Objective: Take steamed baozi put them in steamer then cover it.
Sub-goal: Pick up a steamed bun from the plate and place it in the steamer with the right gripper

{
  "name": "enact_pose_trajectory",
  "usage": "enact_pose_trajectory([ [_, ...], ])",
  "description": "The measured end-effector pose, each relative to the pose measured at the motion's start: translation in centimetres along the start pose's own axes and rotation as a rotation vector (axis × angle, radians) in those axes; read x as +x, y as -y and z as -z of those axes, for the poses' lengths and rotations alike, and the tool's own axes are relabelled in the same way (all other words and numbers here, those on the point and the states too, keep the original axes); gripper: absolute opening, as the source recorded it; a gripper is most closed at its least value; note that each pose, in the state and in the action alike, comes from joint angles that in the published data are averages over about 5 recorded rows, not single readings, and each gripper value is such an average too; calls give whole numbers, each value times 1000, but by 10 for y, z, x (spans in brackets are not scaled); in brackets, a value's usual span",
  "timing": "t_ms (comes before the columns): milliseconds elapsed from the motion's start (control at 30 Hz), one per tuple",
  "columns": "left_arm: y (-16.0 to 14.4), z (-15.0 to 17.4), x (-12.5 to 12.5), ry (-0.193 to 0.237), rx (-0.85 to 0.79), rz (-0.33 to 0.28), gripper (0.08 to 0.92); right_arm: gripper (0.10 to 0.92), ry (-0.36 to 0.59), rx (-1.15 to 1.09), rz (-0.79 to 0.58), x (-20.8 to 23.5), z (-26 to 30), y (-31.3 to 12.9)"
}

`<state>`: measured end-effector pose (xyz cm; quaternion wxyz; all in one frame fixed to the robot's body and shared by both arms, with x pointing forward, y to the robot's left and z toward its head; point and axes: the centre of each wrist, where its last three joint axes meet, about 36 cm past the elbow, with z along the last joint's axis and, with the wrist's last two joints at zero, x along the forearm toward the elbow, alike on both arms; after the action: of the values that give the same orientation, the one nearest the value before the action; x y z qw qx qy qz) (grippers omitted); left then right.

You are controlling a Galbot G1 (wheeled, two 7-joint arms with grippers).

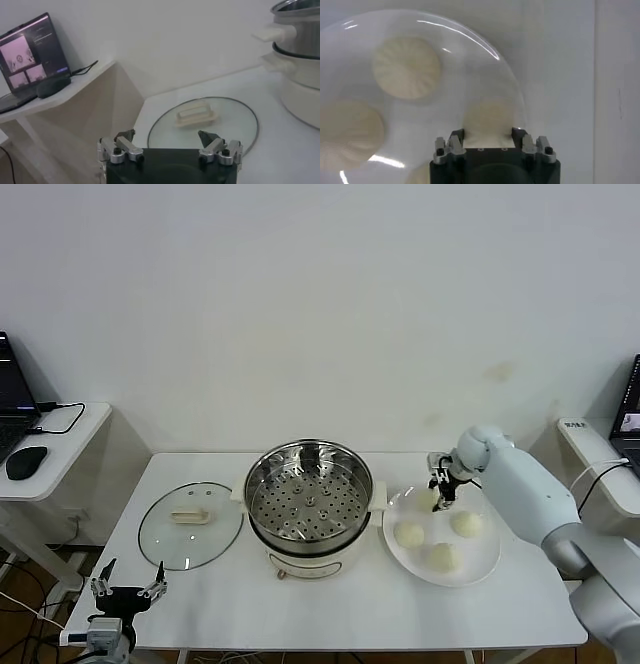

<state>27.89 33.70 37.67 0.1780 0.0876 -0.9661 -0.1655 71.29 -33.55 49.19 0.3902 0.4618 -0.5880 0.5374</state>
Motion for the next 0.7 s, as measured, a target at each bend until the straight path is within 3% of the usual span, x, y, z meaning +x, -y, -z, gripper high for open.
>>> enact_pose_trajectory([
  [333, 2, 5, 0, -2, -17, -17, 823, 594, 114, 74, -23, 76, 33, 41],
  [700, 2, 12, 2, 13, -22, -26, 823, 594, 217, 270, -7, 147, 122, 84],
])
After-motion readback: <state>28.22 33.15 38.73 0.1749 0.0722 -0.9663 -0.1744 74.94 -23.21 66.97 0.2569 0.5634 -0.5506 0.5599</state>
